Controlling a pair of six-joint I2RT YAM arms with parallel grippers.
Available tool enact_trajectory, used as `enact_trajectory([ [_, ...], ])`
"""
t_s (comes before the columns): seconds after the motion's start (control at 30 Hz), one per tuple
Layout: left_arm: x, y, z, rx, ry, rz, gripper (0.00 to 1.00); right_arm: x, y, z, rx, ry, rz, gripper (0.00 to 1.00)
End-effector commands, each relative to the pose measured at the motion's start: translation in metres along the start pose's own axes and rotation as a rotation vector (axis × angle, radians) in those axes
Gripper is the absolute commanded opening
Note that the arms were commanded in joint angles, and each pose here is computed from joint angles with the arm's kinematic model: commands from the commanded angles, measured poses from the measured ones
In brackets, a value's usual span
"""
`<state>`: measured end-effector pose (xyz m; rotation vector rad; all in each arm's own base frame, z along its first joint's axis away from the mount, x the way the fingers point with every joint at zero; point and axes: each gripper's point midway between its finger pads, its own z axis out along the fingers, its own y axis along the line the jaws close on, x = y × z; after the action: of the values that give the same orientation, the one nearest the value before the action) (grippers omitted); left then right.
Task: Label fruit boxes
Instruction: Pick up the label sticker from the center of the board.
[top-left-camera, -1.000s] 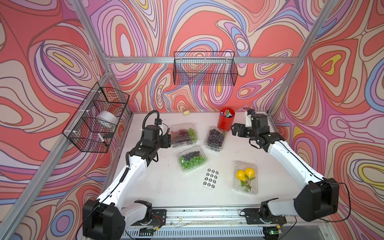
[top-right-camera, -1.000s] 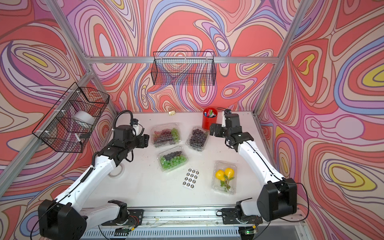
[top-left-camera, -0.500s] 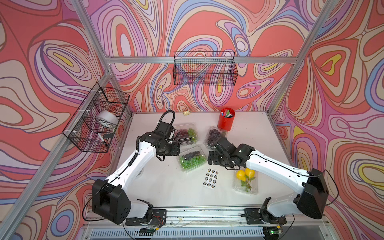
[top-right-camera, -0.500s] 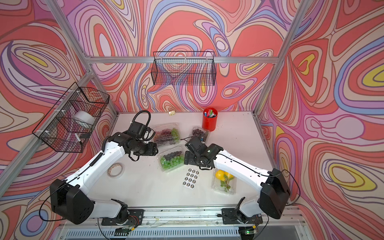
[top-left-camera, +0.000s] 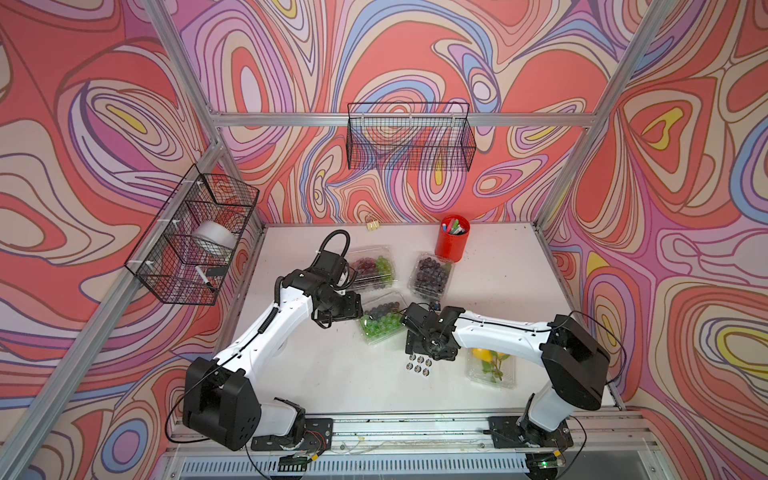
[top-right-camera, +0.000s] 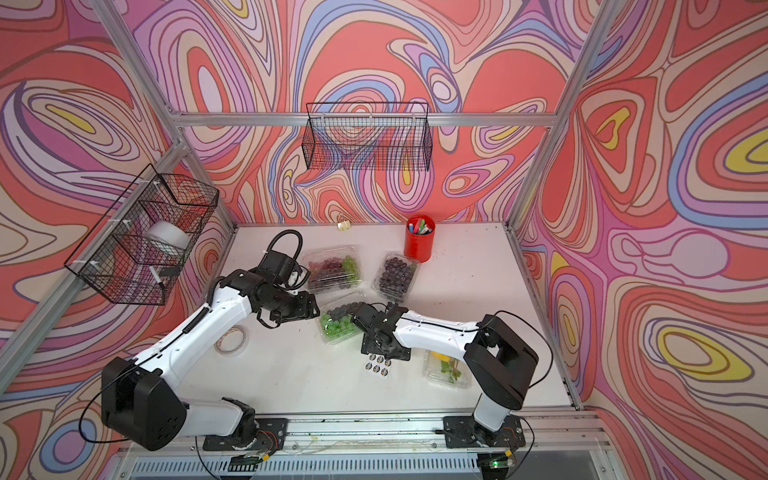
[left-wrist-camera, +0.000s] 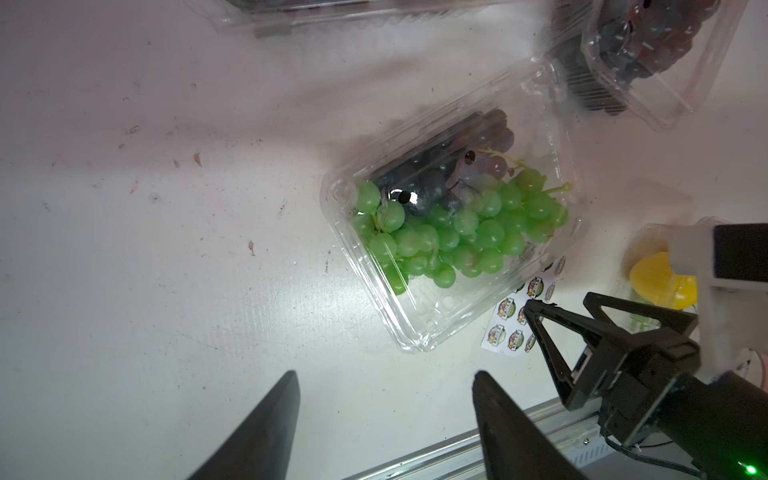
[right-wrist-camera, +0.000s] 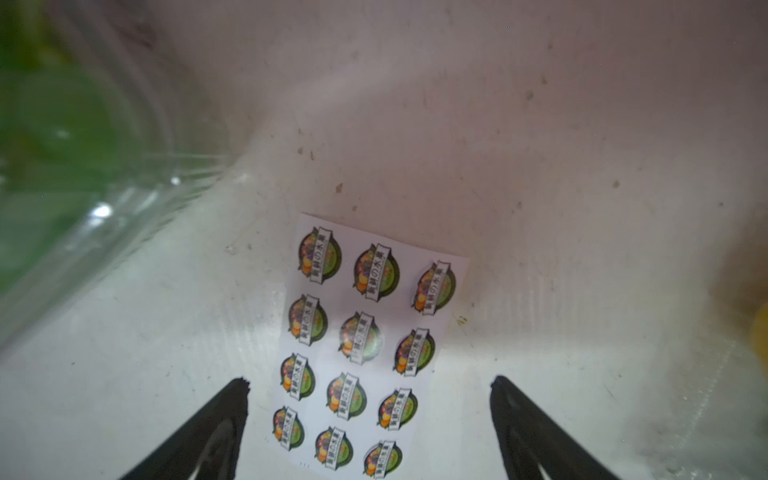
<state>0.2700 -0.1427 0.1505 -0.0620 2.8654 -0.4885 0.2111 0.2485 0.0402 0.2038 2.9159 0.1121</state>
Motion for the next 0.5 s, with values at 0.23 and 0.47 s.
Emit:
enact_trajectory([
  [0.23,0.011,0.004,-0.004,0.001,0.002,-0.038,0.68,0.01,0.011,0.019,0.013,-0.002,-0.078,0.91],
  [0.47,0.013,0.006,-0.004,-0.001,0.002,-0.04,0.68,0.022,0.002,0.034,0.069,0.041,-0.091,0.86],
])
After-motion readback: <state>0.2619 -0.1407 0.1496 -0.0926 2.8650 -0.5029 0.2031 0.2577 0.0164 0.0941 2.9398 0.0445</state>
